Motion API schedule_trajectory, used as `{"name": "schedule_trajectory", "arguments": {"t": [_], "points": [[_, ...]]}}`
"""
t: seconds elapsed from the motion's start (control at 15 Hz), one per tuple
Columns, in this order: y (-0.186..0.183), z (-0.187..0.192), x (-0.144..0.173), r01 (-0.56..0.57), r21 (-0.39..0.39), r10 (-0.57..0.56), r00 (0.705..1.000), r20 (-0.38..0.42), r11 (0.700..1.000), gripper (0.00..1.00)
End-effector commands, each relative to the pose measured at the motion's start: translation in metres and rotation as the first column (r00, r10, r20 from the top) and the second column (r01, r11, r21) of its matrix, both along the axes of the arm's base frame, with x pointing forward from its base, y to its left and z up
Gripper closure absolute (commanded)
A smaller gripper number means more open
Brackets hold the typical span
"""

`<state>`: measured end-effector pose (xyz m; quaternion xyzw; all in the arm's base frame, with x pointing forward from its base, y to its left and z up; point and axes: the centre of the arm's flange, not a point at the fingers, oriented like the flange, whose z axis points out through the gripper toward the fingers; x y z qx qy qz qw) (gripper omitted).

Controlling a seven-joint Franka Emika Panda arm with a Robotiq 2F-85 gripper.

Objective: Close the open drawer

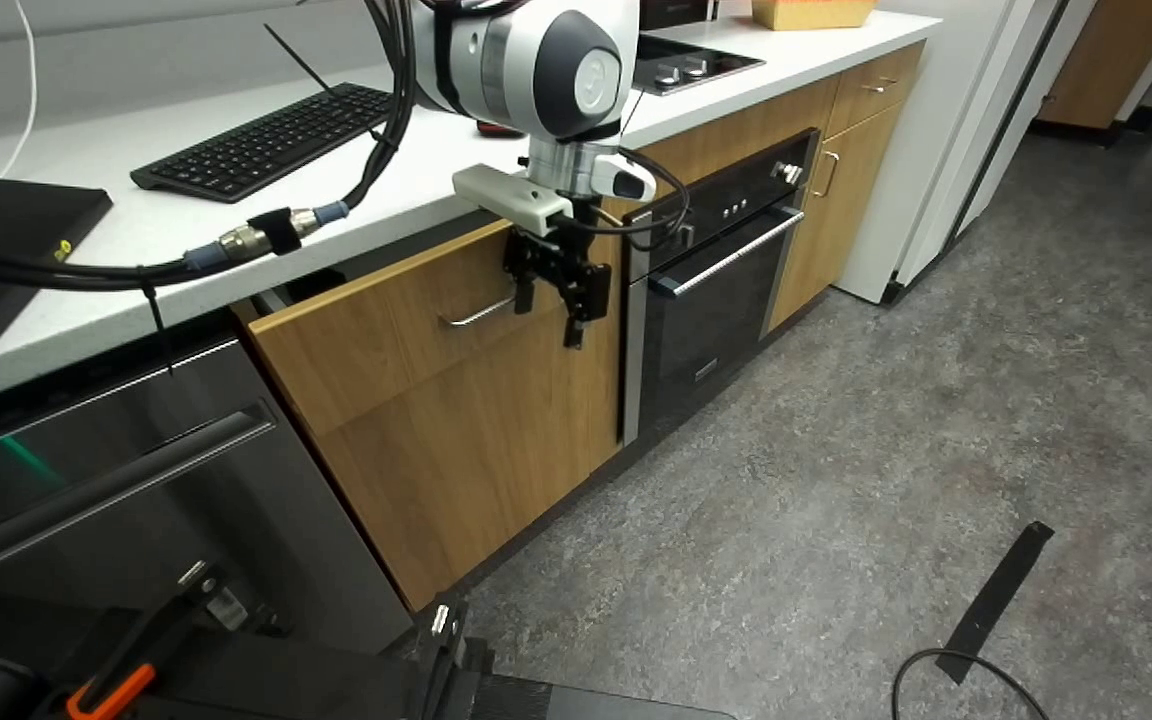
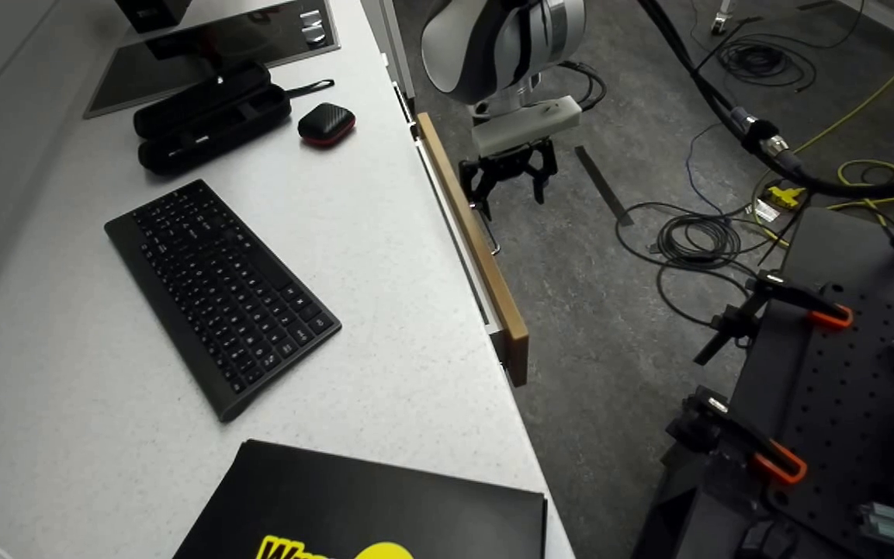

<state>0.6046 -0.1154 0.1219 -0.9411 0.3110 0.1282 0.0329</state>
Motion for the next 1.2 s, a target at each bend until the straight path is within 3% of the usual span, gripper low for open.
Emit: {"name": "schedule_trajectory", "arguments": {"t": [0.0,0.33,0.47,0.6,0.67,1.13], "points": [[0.032,-0.009,0.026,0.007,0.047,-0.008,1.0,0.014,0.999,0.0],[0.07,-0.015,0.056,-0.012,0.162,0.006,0.999,0.037,0.987,0.0],[0.074,-0.015,0.058,-0.024,0.173,0.02,0.999,0.028,0.985,0.0],[0.075,-0.013,0.057,-0.037,0.171,0.034,0.999,0.017,0.985,0.0],[0.038,-0.006,0.032,-0.021,0.096,0.02,1.0,0.009,0.995,0.0],[0.035,-0.006,0.032,-0.02,0.089,0.02,1.0,0.007,0.996,0.0]]}}
